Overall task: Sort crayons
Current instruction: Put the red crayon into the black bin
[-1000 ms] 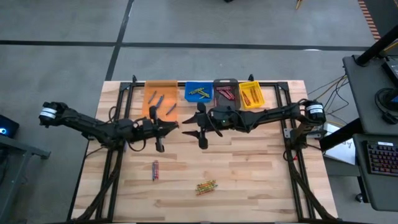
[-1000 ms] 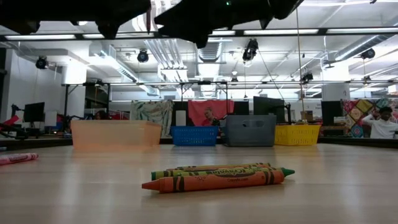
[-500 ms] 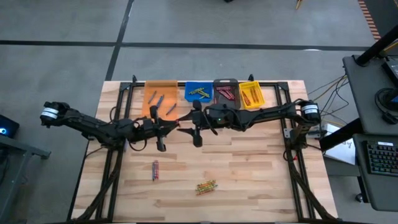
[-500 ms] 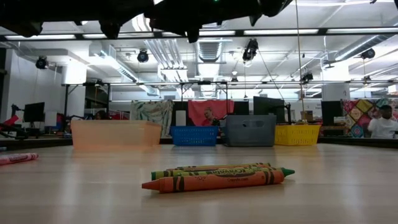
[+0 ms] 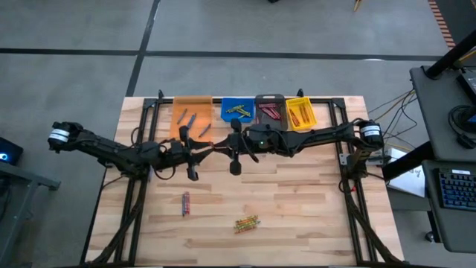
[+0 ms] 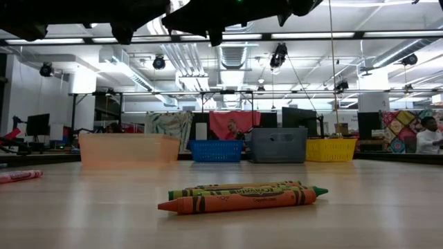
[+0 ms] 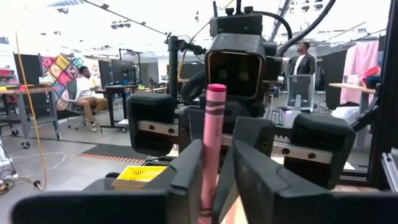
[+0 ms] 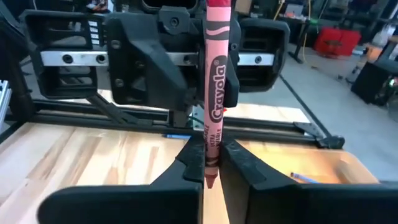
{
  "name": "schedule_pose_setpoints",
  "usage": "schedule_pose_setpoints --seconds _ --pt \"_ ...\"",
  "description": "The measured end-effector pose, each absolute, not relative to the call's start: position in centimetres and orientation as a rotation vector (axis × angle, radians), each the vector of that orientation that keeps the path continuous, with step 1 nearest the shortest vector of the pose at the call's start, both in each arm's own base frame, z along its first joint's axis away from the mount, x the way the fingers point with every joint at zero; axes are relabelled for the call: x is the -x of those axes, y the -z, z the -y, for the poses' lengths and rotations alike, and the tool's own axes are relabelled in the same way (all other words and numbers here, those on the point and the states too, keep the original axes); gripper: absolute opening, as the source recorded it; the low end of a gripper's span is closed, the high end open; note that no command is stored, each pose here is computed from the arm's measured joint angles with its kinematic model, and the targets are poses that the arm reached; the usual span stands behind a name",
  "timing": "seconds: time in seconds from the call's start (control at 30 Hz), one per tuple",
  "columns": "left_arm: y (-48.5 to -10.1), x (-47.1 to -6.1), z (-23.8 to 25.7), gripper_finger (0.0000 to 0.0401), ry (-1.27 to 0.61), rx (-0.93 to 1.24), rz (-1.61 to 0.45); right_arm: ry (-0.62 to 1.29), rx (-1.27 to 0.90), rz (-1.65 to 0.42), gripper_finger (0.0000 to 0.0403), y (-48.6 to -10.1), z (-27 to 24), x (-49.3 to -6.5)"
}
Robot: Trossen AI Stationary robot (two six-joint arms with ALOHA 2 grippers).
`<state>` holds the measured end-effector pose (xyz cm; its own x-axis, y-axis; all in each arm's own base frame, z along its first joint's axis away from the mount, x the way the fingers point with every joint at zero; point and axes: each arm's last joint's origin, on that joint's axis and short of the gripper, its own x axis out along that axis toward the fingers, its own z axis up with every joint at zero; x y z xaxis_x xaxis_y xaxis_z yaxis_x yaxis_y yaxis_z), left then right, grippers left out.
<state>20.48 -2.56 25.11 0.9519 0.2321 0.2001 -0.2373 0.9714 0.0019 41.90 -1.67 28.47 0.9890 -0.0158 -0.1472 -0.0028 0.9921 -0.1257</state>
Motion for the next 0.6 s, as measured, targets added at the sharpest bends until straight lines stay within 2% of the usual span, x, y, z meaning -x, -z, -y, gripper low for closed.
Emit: schedule_pose_setpoints --seconds 0.27,0.43,0.6 --pt "-25.0 -20.2 2.4 0.0171 -0.299 -0.031 0.172 0.057 0.079 -0.319 0.0015 -29.8 3.4 -41.9" --pt "-24.5 -19.9 1.9 0.0219 -0.46 -0.034 0.095 0.293 0.123 -0.543 0.0014 -30.4 6.4 -40.9" --pt "-24.4 -19.6 1.7 0.024 -0.516 -0.023 0.071 0.543 0.093 -0.793 0.0014 -29.6 12.0 -38.1"
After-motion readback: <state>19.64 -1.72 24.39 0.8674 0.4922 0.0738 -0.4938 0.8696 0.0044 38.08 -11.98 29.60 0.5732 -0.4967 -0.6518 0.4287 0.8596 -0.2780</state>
